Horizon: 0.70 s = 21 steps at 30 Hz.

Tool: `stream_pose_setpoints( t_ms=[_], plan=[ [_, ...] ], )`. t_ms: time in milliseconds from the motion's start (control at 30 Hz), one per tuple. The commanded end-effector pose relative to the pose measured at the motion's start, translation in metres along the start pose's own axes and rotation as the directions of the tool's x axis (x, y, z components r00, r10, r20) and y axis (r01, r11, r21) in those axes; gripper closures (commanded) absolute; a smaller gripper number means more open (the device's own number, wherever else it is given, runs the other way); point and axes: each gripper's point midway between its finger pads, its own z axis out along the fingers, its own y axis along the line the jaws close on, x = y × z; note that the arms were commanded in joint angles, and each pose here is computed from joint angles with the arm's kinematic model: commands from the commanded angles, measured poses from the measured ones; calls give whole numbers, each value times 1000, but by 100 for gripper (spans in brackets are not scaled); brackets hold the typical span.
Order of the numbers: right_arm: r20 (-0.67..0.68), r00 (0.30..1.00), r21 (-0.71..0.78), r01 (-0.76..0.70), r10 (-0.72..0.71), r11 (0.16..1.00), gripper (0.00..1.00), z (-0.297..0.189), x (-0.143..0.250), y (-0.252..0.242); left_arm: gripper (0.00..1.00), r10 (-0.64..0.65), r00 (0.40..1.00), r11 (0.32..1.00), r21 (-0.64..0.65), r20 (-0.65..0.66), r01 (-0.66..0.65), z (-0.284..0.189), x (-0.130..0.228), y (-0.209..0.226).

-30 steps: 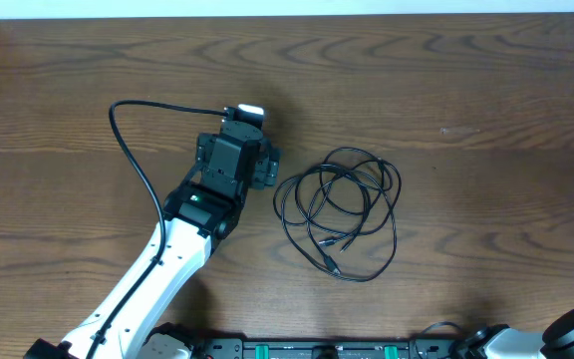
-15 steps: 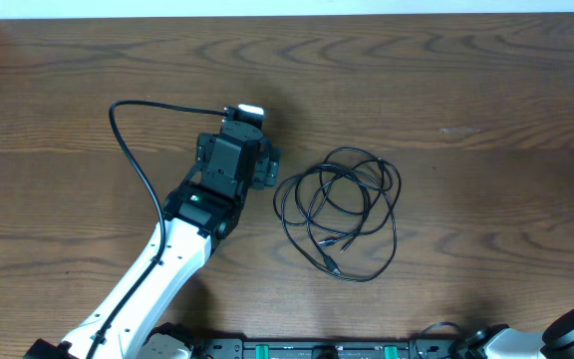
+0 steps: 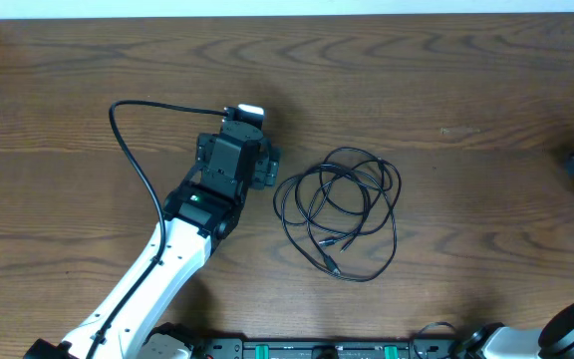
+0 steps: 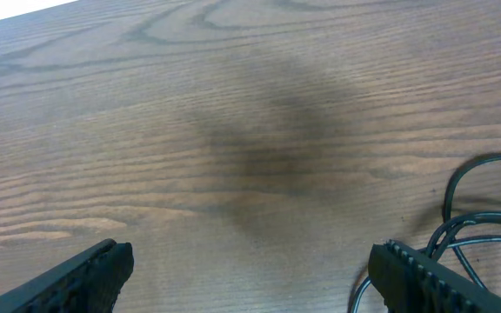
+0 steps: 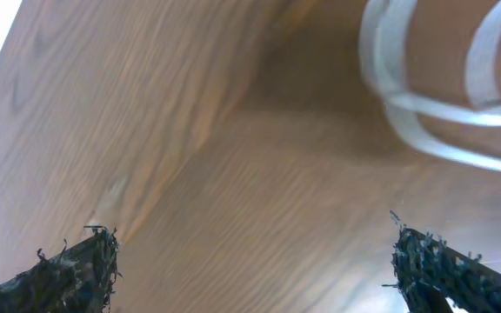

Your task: Untangle cables

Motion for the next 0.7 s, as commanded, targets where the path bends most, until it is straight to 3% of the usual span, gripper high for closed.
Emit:
stream_pose_setpoints(
  t_ms=[0, 667],
  plan=[
    [-53, 997, -24, 62, -64, 998, 1, 9, 15, 28, 9, -24, 1000, 1000, -10, 19, 24, -4, -7, 3],
    [-287, 893, -197, 299, -346, 934, 1, 25, 122, 129, 9, -24, 1000, 1000, -9, 19, 24, -4, -7, 3]
  ],
)
